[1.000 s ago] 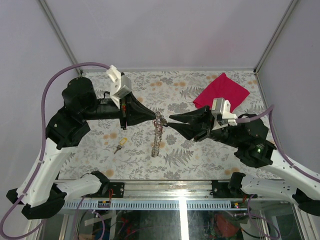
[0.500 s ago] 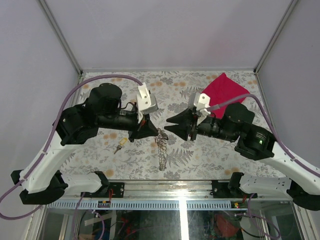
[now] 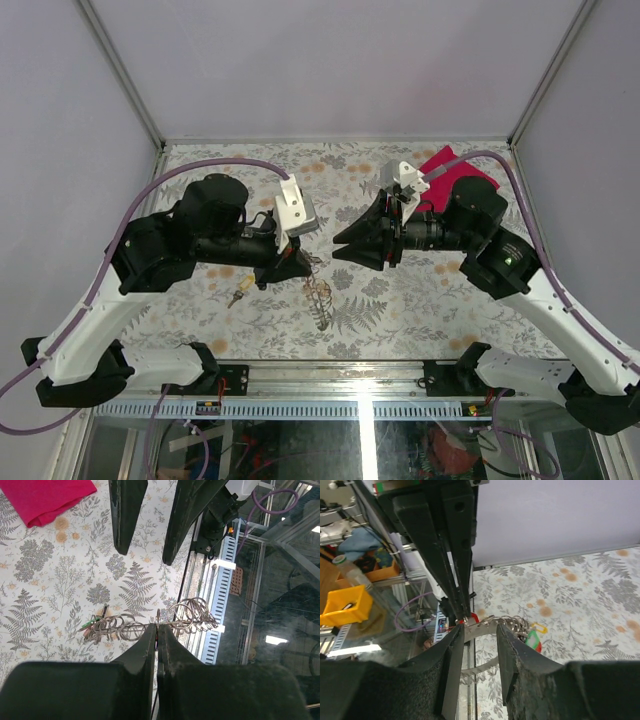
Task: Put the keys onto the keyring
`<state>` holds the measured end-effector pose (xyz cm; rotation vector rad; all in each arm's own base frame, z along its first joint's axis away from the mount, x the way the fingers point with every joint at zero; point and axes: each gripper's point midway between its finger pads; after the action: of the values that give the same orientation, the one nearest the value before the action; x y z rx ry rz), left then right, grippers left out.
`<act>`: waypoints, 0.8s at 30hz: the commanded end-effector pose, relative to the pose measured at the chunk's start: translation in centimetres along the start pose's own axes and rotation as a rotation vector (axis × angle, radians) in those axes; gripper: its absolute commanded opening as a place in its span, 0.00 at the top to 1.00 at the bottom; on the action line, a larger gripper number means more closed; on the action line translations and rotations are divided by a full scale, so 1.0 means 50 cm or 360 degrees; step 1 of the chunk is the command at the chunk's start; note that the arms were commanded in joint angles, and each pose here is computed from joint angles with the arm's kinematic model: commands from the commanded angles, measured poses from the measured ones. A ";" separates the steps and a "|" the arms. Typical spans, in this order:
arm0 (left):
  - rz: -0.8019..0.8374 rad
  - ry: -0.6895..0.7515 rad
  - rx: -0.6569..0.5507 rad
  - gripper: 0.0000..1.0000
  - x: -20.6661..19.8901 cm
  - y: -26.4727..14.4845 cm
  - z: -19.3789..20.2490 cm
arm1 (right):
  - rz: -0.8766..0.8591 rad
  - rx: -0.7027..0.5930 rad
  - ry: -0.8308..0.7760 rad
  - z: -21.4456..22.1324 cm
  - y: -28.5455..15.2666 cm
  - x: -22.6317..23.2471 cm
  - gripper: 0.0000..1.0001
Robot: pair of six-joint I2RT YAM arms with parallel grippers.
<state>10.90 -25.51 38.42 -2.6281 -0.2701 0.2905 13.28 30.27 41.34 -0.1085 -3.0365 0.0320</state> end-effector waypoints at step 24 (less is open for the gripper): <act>0.0025 0.0100 -0.0078 1.00 -0.013 -0.007 -0.041 | -0.0385 0.0143 -0.0002 0.045 0.054 0.058 0.67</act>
<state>10.83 -26.02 38.48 -2.6176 -0.2443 0.2712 10.88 32.99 37.45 0.2233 -2.9634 0.1939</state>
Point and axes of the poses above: each gripper's point midway between its finger pads, its own y axis out along the fingers, its own x axis along the line the jaws close on, z = x × y, and after that the axes turned 3 degrees about -y, right-handed
